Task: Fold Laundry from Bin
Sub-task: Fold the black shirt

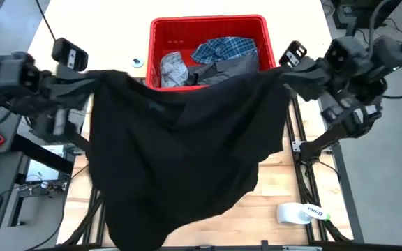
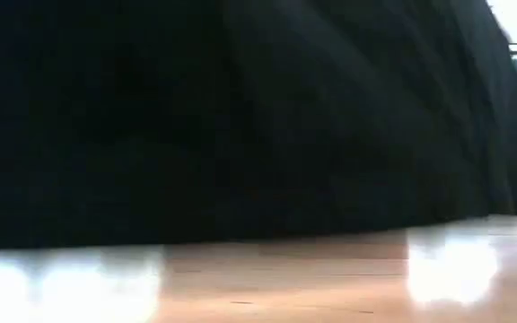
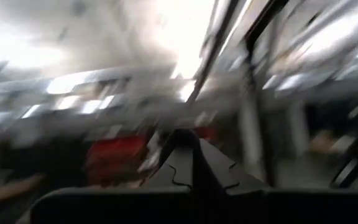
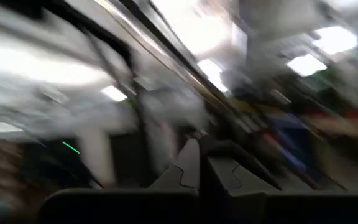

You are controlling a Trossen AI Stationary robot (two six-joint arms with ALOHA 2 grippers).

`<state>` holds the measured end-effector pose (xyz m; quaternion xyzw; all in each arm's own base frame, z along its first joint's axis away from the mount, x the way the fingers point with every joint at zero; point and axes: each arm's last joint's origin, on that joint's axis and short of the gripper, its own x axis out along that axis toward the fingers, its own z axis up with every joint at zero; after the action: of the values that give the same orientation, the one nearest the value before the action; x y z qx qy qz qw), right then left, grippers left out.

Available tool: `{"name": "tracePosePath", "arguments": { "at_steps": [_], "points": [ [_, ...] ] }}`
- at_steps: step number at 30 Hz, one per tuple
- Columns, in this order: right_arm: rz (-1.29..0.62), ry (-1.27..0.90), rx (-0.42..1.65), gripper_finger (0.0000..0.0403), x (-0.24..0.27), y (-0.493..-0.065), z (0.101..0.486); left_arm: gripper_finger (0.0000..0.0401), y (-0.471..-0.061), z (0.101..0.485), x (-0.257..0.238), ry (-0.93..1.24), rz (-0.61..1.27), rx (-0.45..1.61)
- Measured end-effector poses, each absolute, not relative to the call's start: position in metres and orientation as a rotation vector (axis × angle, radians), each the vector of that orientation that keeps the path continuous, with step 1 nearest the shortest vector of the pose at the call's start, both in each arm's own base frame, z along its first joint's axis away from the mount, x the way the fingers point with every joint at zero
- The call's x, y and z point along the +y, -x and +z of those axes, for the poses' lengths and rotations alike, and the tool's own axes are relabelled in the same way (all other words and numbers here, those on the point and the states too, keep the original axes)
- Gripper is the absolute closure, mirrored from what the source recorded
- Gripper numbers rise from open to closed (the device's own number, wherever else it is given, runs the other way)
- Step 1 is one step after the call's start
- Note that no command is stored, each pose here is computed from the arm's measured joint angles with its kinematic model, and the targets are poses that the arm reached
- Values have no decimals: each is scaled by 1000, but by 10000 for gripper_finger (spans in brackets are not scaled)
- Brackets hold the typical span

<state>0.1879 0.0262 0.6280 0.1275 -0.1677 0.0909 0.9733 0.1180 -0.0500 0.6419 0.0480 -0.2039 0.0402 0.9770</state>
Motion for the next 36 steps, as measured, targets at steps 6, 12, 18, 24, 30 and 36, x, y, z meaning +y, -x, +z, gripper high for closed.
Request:
{"name": "tracePosePath", "arguments": {
  "at_steps": [6,12,18,24,30,36],
  "points": [
    [-273,-266,67,395,13,-176,586,392,-117,615,-41,-62,326,-109],
    [-455,-261,363,395,10,-184,552,392,-133,578,-46,69,407,147],
    [-417,-287,683,395,18,-218,515,392,-156,539,-60,119,442,438],
    [-366,-334,846,395,25,-258,485,392,-199,504,-80,-4,460,564],
    [-348,-386,971,395,29,-274,460,392,-224,466,-90,-20,490,697],
    [-365,-376,1084,394,30,-279,434,392,-234,429,-93,-63,530,813]
  ]
}}
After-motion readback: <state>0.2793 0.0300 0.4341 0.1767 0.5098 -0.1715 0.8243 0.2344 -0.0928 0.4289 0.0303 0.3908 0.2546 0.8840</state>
